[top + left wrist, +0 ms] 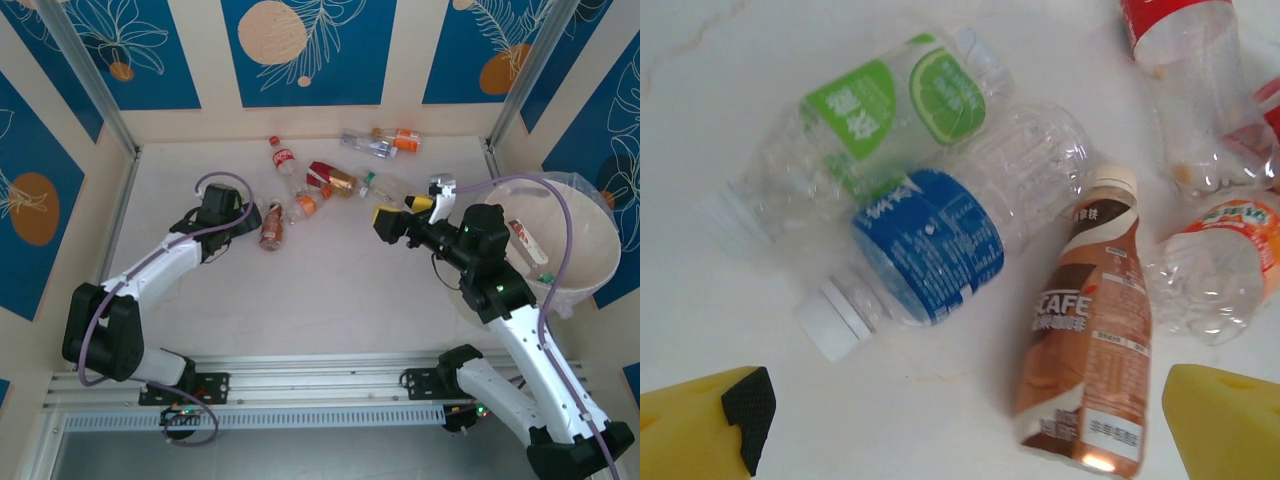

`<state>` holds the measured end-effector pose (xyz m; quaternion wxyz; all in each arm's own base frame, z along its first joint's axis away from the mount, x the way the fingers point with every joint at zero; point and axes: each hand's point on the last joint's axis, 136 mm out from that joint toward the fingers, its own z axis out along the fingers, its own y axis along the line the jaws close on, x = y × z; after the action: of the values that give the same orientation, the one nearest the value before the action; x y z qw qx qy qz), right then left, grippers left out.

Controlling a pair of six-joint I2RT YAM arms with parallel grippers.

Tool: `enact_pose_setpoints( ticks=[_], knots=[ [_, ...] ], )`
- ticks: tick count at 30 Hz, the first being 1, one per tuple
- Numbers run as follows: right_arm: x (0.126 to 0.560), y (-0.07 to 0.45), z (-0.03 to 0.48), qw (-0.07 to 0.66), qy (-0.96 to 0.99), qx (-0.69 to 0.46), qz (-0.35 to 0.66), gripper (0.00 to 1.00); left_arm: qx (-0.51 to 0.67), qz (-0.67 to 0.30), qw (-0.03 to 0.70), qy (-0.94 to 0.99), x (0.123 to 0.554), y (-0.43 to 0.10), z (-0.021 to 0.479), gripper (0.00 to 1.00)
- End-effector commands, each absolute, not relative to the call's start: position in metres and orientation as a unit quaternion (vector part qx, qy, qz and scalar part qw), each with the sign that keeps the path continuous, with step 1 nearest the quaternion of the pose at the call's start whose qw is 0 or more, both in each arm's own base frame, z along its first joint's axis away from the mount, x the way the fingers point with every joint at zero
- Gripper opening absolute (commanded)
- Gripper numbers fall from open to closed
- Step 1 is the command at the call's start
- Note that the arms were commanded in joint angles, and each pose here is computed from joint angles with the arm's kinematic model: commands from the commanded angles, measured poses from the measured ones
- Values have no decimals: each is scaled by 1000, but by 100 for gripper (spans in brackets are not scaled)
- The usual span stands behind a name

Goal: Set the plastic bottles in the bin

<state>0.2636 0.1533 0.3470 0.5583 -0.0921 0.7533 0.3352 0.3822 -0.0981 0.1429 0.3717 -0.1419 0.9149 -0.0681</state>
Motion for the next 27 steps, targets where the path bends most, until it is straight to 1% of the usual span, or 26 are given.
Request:
enact_pose_setpoints(
  ticks=[1,5,7,9,12,16,22,27],
  knots=[
    [274,144,364,610,729,-85,299,99,-52,12,390,919,397,-78,152,100],
    [276,144,364,610,731,-89,293,99,-28,32,369,929,412,-53,144,100],
    [276,142,363,609,734,-88,288,99,-39,52,340,938,418,-30,134,99],
    [276,140,362,608,738,-86,281,99,-56,41,307,949,421,-16,126,96],
    [276,137,358,605,745,-82,269,100,-31,6,288,957,431,-20,117,93],
    [277,134,357,604,749,-75,262,99,-18,8,265,964,445,-18,103,87],
    [276,131,355,600,754,-70,258,99,-1,-20,244,970,463,-29,89,84],
    [275,128,352,598,759,-64,249,99,24,-55,226,972,467,-43,71,83]
  ],
)
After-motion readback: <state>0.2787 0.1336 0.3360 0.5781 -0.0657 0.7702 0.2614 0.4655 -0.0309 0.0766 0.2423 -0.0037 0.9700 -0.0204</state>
